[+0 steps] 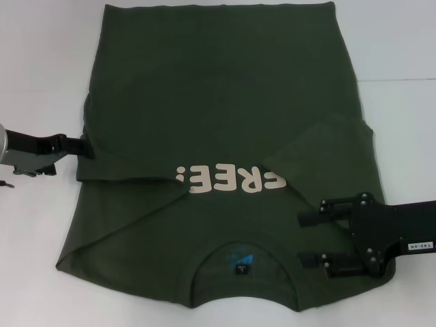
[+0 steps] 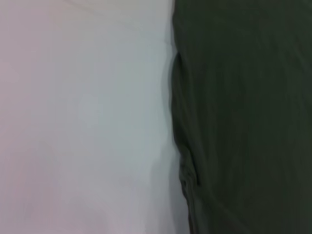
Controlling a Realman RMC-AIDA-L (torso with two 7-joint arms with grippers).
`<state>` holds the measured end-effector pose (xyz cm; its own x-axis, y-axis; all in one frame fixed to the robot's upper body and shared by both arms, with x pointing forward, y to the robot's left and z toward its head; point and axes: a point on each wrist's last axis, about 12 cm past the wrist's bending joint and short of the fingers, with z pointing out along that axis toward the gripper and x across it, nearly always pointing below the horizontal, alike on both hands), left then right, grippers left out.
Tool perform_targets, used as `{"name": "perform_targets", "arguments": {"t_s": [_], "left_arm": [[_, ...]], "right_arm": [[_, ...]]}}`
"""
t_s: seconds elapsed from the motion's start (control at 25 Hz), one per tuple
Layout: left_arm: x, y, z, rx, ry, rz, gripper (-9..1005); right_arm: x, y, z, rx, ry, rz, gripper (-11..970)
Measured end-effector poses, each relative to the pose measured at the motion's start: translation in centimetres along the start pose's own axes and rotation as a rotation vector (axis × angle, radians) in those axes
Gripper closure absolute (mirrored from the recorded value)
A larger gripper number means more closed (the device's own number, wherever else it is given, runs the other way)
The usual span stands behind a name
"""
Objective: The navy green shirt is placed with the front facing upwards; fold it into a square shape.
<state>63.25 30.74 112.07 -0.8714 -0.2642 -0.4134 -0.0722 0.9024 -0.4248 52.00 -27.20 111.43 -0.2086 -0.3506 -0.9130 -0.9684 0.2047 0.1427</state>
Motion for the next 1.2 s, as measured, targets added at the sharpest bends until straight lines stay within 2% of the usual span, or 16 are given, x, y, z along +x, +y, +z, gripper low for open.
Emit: {"name": "perform_targets", "arguments": {"t_s": [0.28, 0.76, 1.2], "left_arm": [[0.4, -0.1, 0.6, 0.003, 0.009, -0.007, 73], [0.7, -1.3, 1.9, 0.026, 0.024, -0.005, 73], [0.7, -1.6, 2.1, 0.028, 0.021, -0.003, 74]], "right_arm": [[0.0, 0.0, 0.0, -0.001, 0.000, 0.000, 292], [0.0, 0.1, 0.0, -0.004, 0.000, 0.005, 292], [0.1, 0.1, 0.0, -0.002, 0.000, 0.003, 292]]}}
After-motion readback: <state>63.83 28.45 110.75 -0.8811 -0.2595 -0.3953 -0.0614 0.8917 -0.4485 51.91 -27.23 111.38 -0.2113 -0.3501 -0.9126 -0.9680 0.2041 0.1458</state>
